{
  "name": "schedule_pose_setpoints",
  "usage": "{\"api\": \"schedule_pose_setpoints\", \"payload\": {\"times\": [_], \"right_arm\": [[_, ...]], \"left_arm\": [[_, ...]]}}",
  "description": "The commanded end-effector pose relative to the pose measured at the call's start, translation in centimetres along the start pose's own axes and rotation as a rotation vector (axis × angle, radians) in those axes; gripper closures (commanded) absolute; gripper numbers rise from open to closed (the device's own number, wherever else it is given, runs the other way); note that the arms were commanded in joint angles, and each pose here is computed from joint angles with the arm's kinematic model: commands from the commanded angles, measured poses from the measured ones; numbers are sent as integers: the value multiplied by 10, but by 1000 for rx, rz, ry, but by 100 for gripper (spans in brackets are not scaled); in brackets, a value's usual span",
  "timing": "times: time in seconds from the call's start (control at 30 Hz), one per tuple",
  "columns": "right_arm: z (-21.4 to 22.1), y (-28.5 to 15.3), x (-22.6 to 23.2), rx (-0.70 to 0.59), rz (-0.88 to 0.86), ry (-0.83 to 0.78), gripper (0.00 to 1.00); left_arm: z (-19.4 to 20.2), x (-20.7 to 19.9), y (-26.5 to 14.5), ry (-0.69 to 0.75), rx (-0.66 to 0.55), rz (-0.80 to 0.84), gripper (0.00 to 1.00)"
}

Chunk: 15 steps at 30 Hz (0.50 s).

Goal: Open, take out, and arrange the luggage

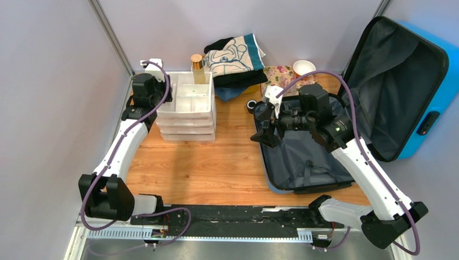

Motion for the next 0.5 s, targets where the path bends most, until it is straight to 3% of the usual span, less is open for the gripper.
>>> {"api": "schedule_pose_setpoints", "payload": {"times": [0.0, 0.13, 0.27, 0.47], "right_arm": [[-6, -6, 2, -30, 10, -22, 17], [-6, -5, 4, -32, -2, -21, 17], [-7, -5, 4, -35, -8, -24, 17], [-10, -5, 3, -39, -9, -22, 16]], "left_arm": [[-35, -6, -12, -50, -131, 47, 46], [-36, -6, -21, -52, -131, 50, 42], [-39, -6, -31, -50, -127, 57, 22], [-41, -6, -41, -47, -119, 55, 22]]}}
Point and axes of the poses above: each gripper's point midway between its finger pads, its own y axis out along the fingers, its own x axis along the line the jaws close on, z = x × y, the point moved 6 cm from there along -y, back along the fingers, and after that the axes turned 6 degrees about -y, right-handed, at the moved point
